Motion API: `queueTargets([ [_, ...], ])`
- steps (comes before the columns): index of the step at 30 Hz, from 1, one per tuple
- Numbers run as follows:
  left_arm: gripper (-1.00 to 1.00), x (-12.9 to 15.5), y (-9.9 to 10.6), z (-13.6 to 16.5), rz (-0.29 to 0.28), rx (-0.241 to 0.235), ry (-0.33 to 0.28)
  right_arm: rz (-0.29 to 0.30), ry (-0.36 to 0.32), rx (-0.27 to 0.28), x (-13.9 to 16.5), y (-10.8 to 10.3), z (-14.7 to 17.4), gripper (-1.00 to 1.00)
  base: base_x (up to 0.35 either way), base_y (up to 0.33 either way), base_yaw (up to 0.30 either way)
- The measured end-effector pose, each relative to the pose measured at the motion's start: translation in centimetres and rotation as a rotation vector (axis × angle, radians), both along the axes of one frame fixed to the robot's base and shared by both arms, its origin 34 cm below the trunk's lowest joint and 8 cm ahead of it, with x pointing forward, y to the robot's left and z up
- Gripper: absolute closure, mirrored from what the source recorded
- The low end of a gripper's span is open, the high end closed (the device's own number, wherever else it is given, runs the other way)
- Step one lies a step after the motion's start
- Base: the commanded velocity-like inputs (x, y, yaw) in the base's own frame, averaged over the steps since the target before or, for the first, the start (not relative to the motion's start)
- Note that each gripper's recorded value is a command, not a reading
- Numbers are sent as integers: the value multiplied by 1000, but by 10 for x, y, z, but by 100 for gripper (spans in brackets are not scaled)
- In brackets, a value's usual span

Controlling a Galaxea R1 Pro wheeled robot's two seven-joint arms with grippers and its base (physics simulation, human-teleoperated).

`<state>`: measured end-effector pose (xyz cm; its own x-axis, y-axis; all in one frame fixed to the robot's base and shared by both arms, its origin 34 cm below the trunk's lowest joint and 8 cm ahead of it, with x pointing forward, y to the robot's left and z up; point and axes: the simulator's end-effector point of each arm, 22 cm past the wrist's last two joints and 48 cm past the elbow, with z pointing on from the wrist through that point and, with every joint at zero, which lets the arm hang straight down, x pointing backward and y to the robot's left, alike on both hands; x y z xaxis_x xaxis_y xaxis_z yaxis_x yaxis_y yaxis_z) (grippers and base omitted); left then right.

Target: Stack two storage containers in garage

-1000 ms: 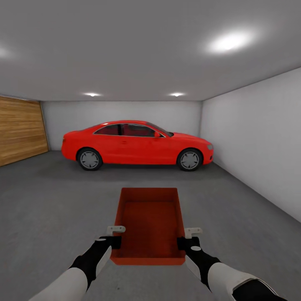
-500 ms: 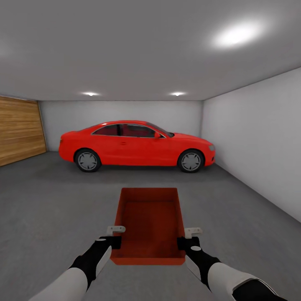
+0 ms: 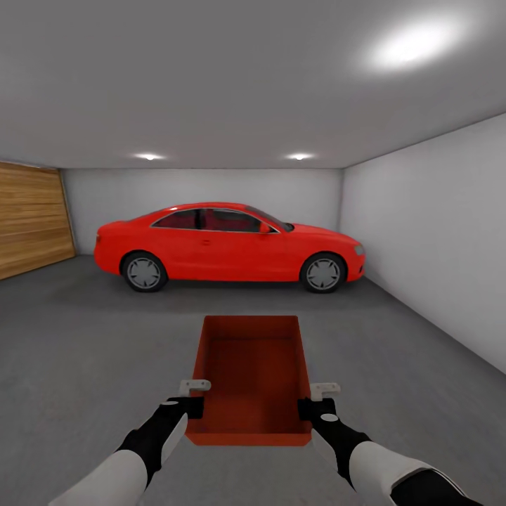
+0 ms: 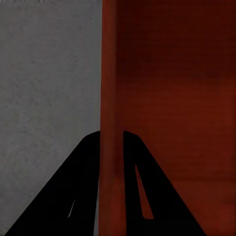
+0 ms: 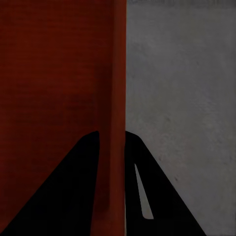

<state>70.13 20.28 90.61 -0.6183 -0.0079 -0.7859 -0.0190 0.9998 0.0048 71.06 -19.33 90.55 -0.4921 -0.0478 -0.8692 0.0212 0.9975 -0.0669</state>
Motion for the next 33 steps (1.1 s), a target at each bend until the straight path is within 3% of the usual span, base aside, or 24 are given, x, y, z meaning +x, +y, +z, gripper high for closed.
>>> queueTargets([
  [33, 100, 0, -1, 0, 0, -1, 1, 0, 0, -1, 0, -1, 0, 100, 322, 0, 0],
])
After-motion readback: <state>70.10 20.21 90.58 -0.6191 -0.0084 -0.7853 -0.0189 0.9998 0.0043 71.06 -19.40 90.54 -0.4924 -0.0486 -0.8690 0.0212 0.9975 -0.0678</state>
